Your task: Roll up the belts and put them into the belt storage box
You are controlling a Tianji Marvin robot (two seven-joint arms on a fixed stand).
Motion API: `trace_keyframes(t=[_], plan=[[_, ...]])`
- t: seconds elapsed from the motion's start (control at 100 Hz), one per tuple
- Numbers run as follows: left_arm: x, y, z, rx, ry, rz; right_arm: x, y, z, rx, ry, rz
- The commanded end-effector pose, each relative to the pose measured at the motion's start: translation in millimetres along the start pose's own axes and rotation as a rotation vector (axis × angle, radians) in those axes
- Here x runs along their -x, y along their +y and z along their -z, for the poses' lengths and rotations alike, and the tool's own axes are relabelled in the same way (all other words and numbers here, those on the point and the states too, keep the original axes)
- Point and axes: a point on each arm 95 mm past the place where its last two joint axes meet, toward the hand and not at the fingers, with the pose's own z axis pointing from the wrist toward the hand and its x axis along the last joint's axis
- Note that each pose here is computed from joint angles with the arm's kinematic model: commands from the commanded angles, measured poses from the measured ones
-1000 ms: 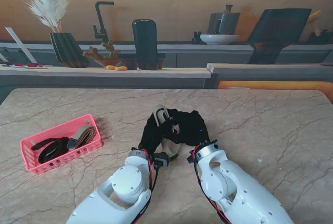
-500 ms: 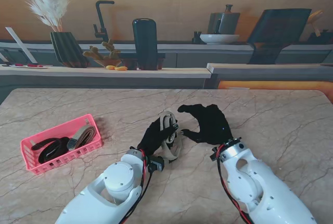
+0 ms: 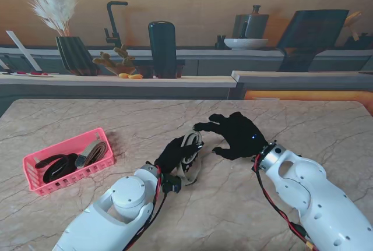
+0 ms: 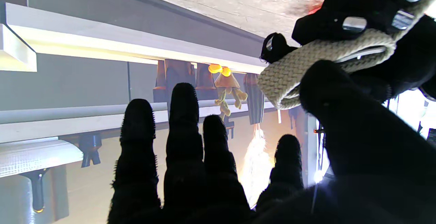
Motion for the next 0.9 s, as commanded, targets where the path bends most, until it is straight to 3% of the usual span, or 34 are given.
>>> trace_keyframes(t=[0.0,0.5,0.89], plan=[[1.7,1.9,0.1,0.019,-0.008,0.009,-3.5,-0.5,-5.4,0.007,0.018,0.015],[2.9,1.6,-0.9,0.065,-0.004,0.017,-11.4,-17.8,-41.1,-0.038,0.161,0.044],[4.8,1.7,-0.4,0.106,-0.018,0.01,-12.6,-28.8,-52.3,-0.007,0.169,0.041]])
